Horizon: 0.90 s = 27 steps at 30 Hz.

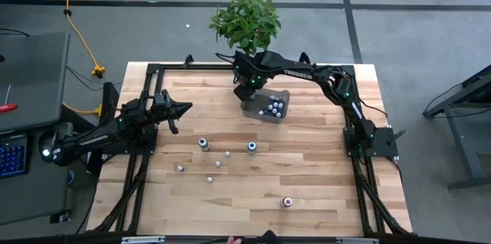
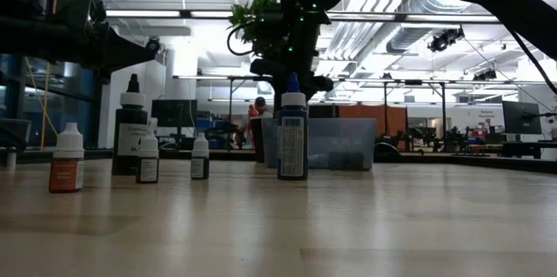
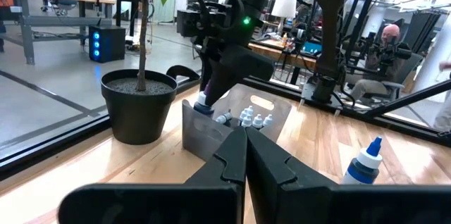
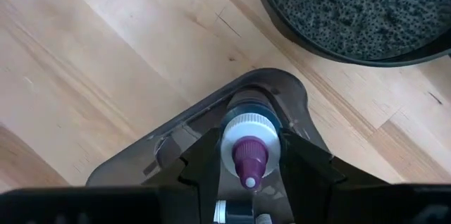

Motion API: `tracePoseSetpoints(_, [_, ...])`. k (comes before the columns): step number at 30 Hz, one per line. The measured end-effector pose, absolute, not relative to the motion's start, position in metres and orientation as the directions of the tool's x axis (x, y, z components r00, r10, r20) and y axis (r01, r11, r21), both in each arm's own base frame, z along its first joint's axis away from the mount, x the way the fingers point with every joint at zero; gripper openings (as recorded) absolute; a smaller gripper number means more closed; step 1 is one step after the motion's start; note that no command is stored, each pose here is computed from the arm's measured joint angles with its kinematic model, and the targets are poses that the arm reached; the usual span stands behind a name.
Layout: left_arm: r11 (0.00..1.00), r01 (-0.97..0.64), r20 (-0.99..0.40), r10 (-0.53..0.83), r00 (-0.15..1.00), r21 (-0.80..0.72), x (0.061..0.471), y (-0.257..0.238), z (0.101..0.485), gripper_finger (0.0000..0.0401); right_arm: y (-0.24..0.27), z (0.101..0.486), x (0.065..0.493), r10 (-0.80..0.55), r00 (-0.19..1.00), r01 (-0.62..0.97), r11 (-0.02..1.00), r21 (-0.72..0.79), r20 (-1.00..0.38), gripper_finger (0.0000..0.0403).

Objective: Pick & Place food coloring
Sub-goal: Put the big purple food coloring bottle into the black bin, then put the big pink food coloring bottle into the black bin

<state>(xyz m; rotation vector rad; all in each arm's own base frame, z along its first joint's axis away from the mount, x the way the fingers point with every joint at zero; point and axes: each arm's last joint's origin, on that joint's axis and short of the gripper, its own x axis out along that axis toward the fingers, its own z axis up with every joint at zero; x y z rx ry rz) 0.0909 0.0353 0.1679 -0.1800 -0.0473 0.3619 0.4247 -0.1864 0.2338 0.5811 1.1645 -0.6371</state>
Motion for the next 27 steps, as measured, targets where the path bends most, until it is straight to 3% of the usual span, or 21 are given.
tracePoseSetpoints(12, [0.919,-0.348,0.014,0.356,0.934,-0.184,0.091,0.035,0.168,0.0,-0.188,0.234,0.423,-0.207,0.227,0.735,0.678,0.028,-0.952,0.0181])
tracePoseSetpoints(20, [0.919,-0.348,0.014,0.356,0.934,-0.183,0.091,0.035,0.168,0.0,-0.184,0.239,0.422,-0.212,0.21,0.731,0.683,0.01,-0.954,0.0185])
tracePoseSetpoints(27, [0.92,-0.347,0.014,0.356,0.934,-0.184,0.091,0.035,0.168,0.0,-0.17,0.266,0.418,-0.234,0.233,0.716,0.698,0.004,-0.944,0.0185])
